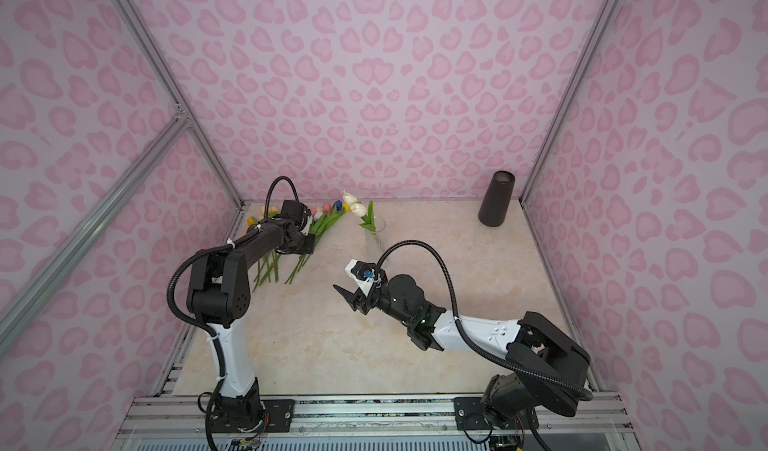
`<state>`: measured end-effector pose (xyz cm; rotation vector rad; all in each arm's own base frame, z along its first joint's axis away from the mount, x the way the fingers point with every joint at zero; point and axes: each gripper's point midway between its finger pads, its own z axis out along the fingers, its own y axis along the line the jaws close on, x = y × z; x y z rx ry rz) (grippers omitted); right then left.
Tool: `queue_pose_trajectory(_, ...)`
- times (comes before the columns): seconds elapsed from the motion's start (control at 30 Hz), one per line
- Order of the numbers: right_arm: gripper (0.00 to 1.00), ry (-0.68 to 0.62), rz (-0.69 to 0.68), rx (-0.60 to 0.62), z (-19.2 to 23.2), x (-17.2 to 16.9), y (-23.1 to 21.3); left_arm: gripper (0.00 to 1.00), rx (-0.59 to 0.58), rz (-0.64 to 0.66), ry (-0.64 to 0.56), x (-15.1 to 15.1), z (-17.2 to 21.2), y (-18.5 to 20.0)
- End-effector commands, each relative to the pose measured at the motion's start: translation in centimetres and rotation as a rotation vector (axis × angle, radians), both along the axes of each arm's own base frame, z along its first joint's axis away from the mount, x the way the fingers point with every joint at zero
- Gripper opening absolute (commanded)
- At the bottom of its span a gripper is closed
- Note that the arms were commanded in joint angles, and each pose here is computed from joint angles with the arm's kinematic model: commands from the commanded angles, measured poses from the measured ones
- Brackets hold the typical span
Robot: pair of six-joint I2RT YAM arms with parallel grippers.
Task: Arrange the flowers into the vase
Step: 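Lower the open left gripper onto the pile stems while the right gripper advances, then close the left gripper on a pink tulip stem and lift it toward the vase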
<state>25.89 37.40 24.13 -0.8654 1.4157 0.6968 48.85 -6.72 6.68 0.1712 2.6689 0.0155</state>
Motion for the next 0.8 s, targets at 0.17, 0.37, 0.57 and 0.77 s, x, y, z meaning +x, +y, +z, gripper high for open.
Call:
queue_pose_trajectory(0.17, 0.71, -0.041, -0.005, 0.032, 0.7, -0.4, 0.1, 0.03, -0.086, 0.008, -0.083, -1.5, 4.9, -0.8)
queue_pose_trajectory(0.37, 0.72, -0.060, -0.010, 0.042, 0.9, -0.7, 0.1, 0.03, -0.168, -0.016, -0.195, -2.5, 9.1, -1.9)
queue_pose_trajectory(0.57, 0.73, -0.090, -0.031, 0.069, 1.4, -0.6, -0.2, 0.03, -0.235, -0.031, -0.374, -2.9, 15.1, -2.4)
queue_pose_trajectory(0.77, 0.73, -0.146, -0.088, 0.109, 2.4, -0.6, -1.4, 0.03, -0.371, -0.130, -0.628, -5.8, 21.0, -4.2)
